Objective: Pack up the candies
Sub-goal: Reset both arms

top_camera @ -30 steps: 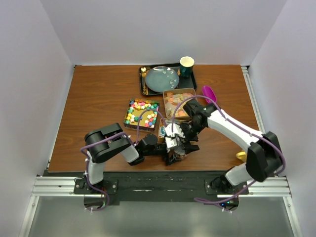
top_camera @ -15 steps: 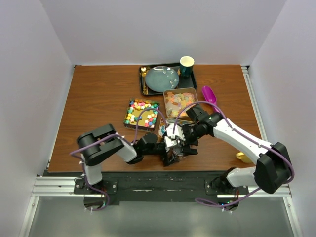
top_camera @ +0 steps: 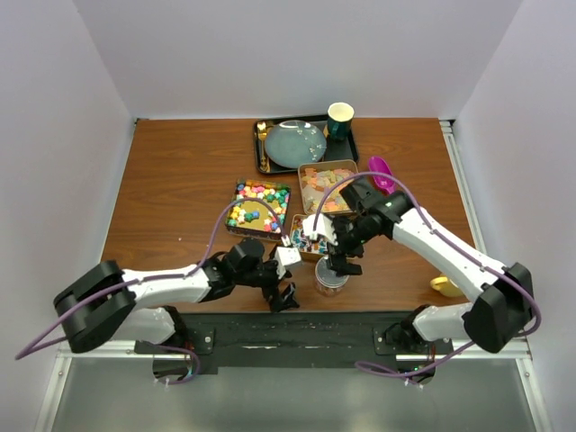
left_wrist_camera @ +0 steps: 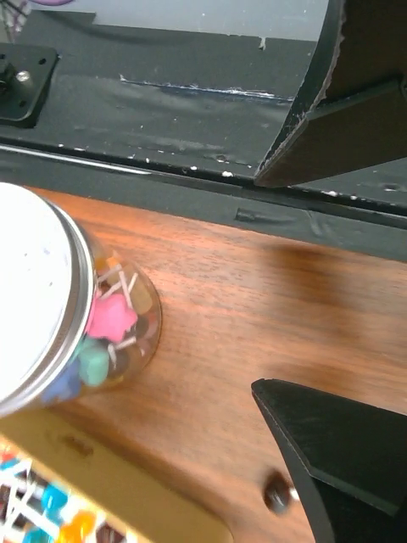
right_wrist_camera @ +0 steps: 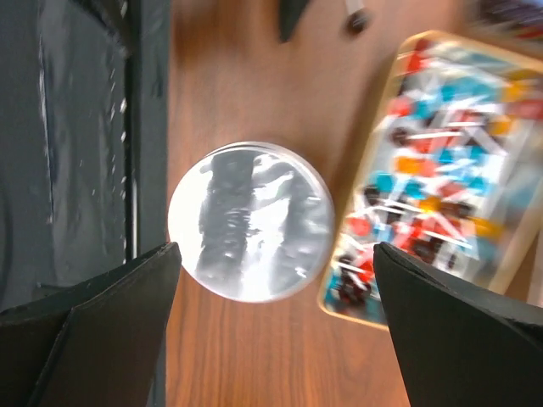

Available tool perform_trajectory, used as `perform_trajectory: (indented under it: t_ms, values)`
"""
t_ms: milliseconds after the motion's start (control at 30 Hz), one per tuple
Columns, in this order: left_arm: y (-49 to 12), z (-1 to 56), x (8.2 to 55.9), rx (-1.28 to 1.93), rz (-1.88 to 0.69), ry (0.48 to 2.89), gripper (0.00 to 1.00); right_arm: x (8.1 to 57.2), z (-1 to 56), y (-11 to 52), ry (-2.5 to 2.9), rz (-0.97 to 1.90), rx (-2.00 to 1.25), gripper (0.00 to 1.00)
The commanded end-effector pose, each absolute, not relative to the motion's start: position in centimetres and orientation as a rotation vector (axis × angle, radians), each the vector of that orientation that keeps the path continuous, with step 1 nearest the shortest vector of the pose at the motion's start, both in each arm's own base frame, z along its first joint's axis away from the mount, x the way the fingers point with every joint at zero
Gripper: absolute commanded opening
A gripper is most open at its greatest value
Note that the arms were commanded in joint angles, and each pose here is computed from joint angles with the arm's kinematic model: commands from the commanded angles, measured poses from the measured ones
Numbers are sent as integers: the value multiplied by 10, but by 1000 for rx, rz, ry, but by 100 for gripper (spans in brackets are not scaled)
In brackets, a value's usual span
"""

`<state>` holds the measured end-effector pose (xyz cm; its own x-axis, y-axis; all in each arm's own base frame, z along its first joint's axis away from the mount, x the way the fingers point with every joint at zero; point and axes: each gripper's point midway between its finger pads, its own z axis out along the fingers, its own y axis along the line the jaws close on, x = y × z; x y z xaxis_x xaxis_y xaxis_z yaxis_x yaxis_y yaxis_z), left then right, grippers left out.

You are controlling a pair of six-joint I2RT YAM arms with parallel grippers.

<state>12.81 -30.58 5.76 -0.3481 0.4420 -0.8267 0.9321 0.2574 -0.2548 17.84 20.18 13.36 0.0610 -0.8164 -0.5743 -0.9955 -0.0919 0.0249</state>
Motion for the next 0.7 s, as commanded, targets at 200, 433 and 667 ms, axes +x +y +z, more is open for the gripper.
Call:
perform_trajectory:
  t_ms: [200, 433, 667]
  values:
    - [-282, 132, 210, 994, -760, 1909, 100, 264, 201, 167, 2204, 351, -1022, 99]
    - [-170, 175, 332, 480, -397, 1982, 100, 334, 227, 34, 2194, -180, -94, 99]
    - [-25, 198, 427, 53, -44, 1977, 100, 318, 232, 14, 2154, -199, -37, 99]
